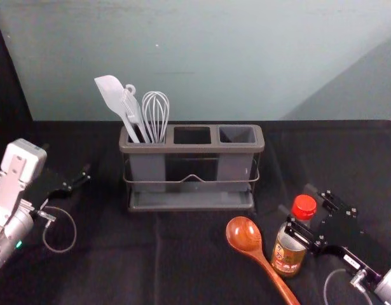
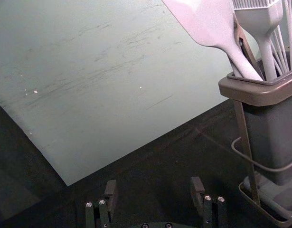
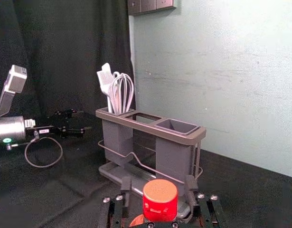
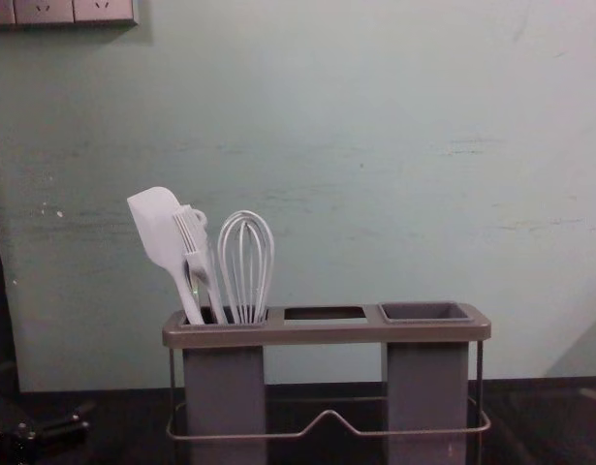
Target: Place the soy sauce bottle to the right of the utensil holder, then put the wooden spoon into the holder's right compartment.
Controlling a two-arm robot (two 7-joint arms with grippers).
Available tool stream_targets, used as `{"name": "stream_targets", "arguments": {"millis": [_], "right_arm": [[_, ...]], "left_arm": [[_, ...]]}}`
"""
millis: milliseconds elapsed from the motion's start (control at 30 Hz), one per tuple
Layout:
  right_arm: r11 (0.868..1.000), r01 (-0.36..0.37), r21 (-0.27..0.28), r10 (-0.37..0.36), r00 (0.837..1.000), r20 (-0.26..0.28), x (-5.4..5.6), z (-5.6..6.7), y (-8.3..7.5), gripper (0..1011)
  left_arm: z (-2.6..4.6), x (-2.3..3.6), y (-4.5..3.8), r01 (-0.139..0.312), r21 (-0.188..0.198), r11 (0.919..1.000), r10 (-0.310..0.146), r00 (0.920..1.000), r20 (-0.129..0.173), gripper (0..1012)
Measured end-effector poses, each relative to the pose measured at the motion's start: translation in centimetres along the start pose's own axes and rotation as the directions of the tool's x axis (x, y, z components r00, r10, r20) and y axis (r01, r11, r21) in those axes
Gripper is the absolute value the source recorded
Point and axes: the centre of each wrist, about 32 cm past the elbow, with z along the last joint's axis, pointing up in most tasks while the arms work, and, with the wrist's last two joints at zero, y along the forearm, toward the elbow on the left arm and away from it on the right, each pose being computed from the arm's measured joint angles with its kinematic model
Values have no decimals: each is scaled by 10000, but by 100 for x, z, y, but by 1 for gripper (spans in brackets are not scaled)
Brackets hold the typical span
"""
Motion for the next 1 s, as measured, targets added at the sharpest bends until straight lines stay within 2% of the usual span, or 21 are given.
{"name": "stream_targets", "arguments": {"millis": [33,100,133,200,300,400,767,1000], "right_arm": [[10000,1,0,-1,10000,-3,0,0,-1,707],[10000,-7,-3,7,10000,-16,0,1,-2,660],[10000,-2,-4,2,10000,-23,0,1,-2,599],[10000,-2,-5,2,10000,-31,0,1,-3,567],[10000,-3,-4,3,10000,-27,-5,1,-6,453],[10000,12,-6,-12,10000,-44,-8,2,-11,380],[9998,144,162,-145,9999,15,-3,63,-40,380],[9991,348,258,-352,9993,123,65,118,-7,381]], "left_arm": [[0,0,0,1,0,10000,-1,10000,0,1011],[0,0,0,0,0,10000,0,10000,-1,1012],[0,0,0,0,0,10000,0,10000,0,1011],[0,0,0,0,0,10000,0,10000,0,1011],[0,0,0,0,0,10000,0,10000,0,1011],[0,0,0,1,0,10000,-1,10000,0,1011],[0,0,0,1,0,10000,-1,10000,-1,1012],[0,0,0,1,0,10000,-1,10000,-1,1011]]}}
